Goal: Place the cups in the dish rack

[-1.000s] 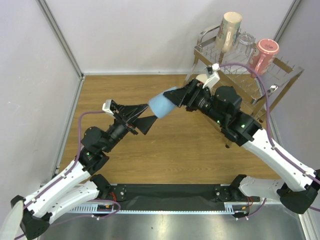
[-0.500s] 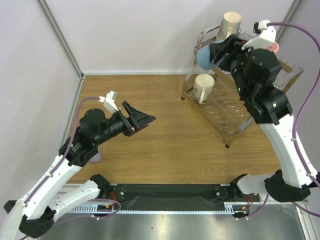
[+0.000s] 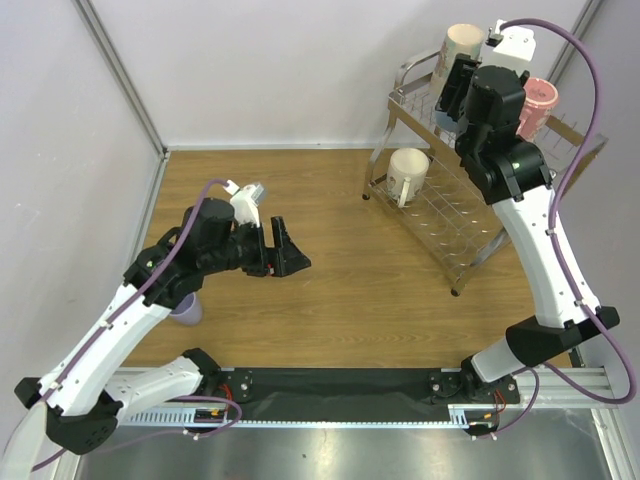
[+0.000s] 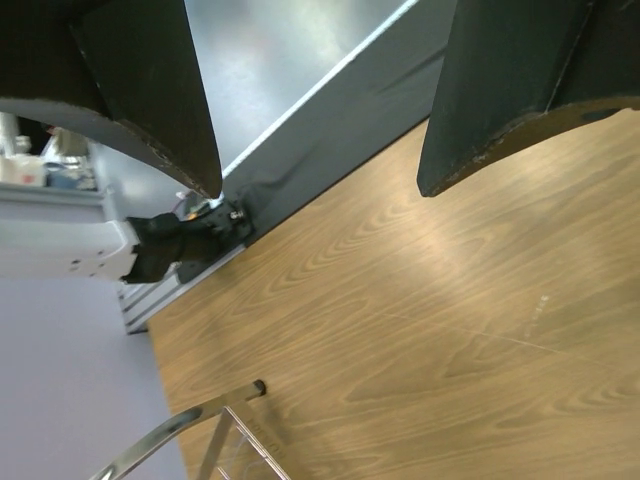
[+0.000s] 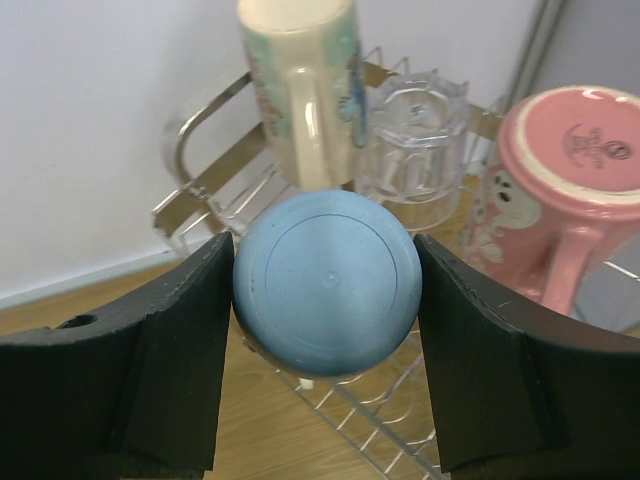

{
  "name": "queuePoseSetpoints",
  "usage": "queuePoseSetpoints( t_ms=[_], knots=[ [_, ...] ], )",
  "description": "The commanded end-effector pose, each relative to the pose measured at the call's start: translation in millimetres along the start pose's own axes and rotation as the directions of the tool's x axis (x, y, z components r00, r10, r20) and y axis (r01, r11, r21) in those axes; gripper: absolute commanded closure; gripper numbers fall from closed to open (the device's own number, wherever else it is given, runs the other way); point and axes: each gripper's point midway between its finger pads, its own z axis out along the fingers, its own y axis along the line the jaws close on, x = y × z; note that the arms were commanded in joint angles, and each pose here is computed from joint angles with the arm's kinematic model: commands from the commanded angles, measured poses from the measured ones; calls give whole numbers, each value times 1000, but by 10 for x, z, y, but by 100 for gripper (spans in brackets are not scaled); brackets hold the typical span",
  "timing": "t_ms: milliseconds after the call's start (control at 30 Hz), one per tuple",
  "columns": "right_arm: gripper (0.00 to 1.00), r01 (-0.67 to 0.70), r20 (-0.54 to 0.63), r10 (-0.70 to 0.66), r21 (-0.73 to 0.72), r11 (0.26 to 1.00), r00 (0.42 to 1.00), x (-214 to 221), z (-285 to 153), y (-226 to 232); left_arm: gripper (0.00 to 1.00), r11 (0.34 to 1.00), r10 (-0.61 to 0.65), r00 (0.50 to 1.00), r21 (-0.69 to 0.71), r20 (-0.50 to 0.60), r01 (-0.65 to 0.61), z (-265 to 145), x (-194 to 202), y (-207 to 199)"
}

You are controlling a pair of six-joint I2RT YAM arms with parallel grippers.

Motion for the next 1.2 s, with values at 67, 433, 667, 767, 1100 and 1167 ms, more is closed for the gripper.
queuePoseSetpoints(
  t_ms=[67, 433, 667, 767, 1100, 1167],
  knots=[
    [100, 25, 92, -34, 98, 995, 995, -416, -82, -314, 14, 991, 130, 991, -39, 23, -129, -117, -131, 85],
    [100, 66, 42, -73, 150, 987, 996, -274, 103, -519, 12, 984, 171, 985, -60, 31, -169, -135, -343, 152],
    [100, 62, 3, -63, 169, 984, 998, -110, 265, -640, 12, 980, 188, 982, -72, 32, -185, -165, -414, 172],
    [100, 56, -28, -52, 168, 984, 998, -3, 328, -660, 10, 980, 185, 982, -80, 30, -182, -162, -437, 190],
    [100, 74, -148, -49, 168, 983, 988, 344, 369, -666, 2, 979, 187, 982, -85, 21, -185, -134, -478, 198],
    [100, 77, -156, -50, 168, 983, 986, 373, 376, -663, 2, 979, 189, 982, -82, 21, -187, -132, -489, 187]
  ],
)
